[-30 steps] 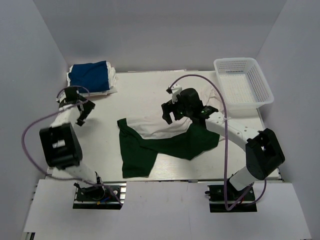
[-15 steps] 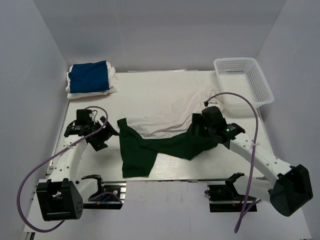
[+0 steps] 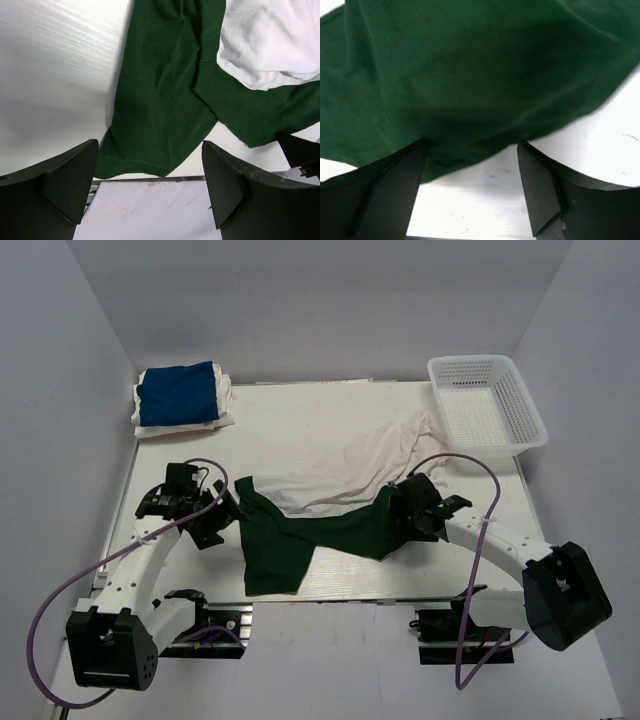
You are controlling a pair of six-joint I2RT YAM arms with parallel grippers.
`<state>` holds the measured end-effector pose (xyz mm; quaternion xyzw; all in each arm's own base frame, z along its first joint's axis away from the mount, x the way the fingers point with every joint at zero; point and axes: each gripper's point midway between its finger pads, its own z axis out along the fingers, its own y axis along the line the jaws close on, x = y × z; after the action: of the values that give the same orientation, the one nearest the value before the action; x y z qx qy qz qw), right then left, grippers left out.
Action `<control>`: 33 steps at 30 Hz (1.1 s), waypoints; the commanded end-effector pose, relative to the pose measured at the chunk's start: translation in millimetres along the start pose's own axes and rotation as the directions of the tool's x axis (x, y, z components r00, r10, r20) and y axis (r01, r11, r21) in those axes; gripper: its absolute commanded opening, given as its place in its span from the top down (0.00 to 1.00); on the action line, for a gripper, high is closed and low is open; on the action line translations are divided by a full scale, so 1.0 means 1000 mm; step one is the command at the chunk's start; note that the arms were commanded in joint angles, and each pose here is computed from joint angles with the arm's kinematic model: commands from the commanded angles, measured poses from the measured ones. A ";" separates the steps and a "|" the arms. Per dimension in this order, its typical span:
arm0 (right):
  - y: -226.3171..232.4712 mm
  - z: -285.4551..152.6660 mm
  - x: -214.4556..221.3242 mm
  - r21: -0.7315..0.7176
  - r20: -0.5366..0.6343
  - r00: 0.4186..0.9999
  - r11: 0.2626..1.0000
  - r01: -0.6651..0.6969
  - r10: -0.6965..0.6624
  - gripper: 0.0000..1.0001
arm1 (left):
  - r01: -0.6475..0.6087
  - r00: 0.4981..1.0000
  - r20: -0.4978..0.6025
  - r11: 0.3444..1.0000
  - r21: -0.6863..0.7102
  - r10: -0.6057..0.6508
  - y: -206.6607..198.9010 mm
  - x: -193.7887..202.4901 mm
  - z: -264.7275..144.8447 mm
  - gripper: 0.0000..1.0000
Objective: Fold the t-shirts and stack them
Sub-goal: Flatten out the tshirt
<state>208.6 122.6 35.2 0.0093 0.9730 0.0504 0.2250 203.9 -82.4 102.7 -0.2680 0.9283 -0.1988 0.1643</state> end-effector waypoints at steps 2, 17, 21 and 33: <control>0.021 0.011 -0.021 -0.095 0.078 0.997 0.995 0.018 -0.010 0.28 | -0.034 0.996 0.083 0.999 0.024 0.032 -0.017 -0.023 -0.002 0.06; 0.099 -0.058 -0.119 -0.324 0.206 0.972 0.929 0.179 -0.116 1.00 | -0.266 0.923 0.309 0.961 0.074 0.232 -0.091 -0.118 -0.019 0.02; 0.149 -0.073 -0.214 -0.366 0.385 0.915 0.891 0.270 -0.119 1.00 | -0.282 0.908 0.339 0.958 0.060 0.246 -0.094 -0.131 -0.022 0.01; 0.275 -0.033 -0.440 -0.455 0.765 0.632 0.798 0.396 0.124 0.10 | -0.321 0.893 0.335 0.947 0.005 0.300 -0.105 -0.161 -0.022 0.01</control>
<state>577.5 369.8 220.5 -0.1318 0.7947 0.2689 0.5281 363.5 -71.5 186.2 -0.1542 0.9146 -0.1585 0.3386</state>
